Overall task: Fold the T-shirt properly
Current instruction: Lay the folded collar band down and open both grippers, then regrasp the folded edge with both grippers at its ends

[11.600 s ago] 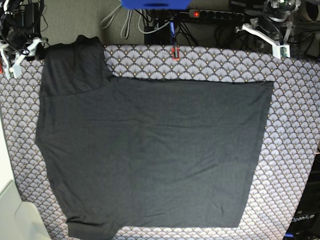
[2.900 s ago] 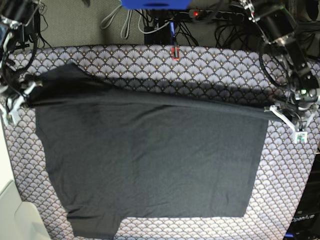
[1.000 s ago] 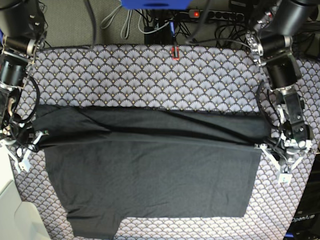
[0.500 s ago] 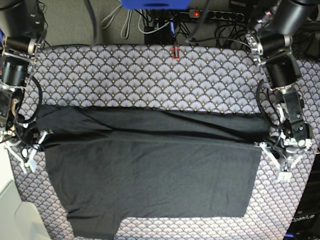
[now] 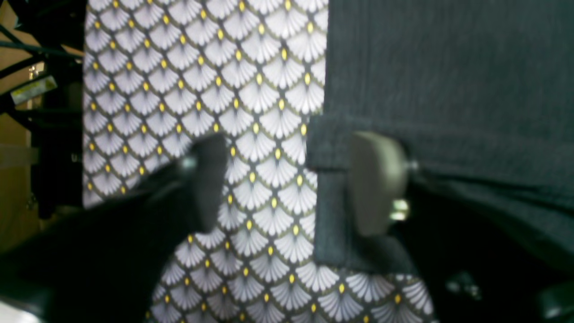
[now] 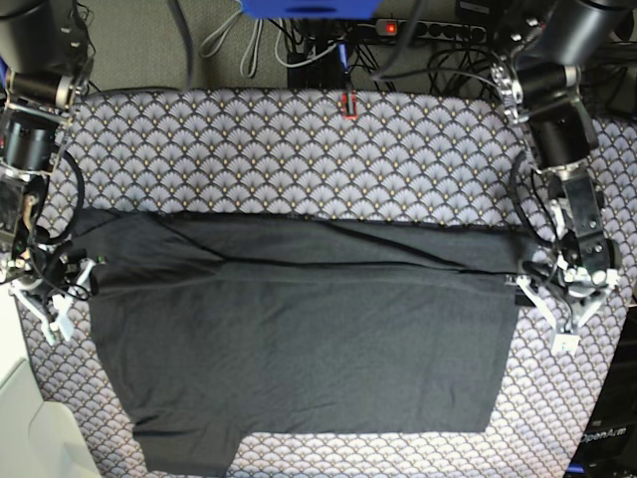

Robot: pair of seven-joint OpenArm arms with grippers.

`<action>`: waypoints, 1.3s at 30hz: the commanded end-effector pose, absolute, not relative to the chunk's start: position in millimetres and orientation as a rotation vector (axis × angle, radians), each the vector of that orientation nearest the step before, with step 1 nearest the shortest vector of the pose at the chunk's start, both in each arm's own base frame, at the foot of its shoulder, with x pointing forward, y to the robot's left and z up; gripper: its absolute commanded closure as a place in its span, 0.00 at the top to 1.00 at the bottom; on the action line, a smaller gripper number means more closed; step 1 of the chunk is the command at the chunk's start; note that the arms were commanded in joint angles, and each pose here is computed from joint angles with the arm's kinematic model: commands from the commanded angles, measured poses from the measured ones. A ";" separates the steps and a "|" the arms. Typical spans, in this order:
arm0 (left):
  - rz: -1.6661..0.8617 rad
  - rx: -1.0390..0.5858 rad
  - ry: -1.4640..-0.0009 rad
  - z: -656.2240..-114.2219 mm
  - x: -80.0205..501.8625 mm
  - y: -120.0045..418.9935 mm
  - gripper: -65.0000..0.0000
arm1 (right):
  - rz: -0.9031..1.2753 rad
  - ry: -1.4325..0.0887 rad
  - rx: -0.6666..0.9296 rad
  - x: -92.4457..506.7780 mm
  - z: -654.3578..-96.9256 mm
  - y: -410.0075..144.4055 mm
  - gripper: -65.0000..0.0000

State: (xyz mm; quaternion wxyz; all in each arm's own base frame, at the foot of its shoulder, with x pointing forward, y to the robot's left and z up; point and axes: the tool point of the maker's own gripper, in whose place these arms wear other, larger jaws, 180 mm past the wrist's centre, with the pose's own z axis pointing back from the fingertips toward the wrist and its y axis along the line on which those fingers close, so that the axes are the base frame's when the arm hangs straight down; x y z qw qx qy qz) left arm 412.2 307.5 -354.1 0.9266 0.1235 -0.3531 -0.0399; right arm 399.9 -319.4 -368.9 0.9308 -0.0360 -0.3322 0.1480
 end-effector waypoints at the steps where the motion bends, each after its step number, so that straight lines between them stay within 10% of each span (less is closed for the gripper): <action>1: -0.076 0.276 -0.783 -332.0 424.1 314.1 0.74 | 0.299 -0.739 -0.103 412.1 -345.9 -329.6 0.44; 39: 0.096 0.082 -0.762 -406.8 359.3 313.5 0.81 | 0.328 -0.685 -0.155 349.6 -370.0 -333.8 0.44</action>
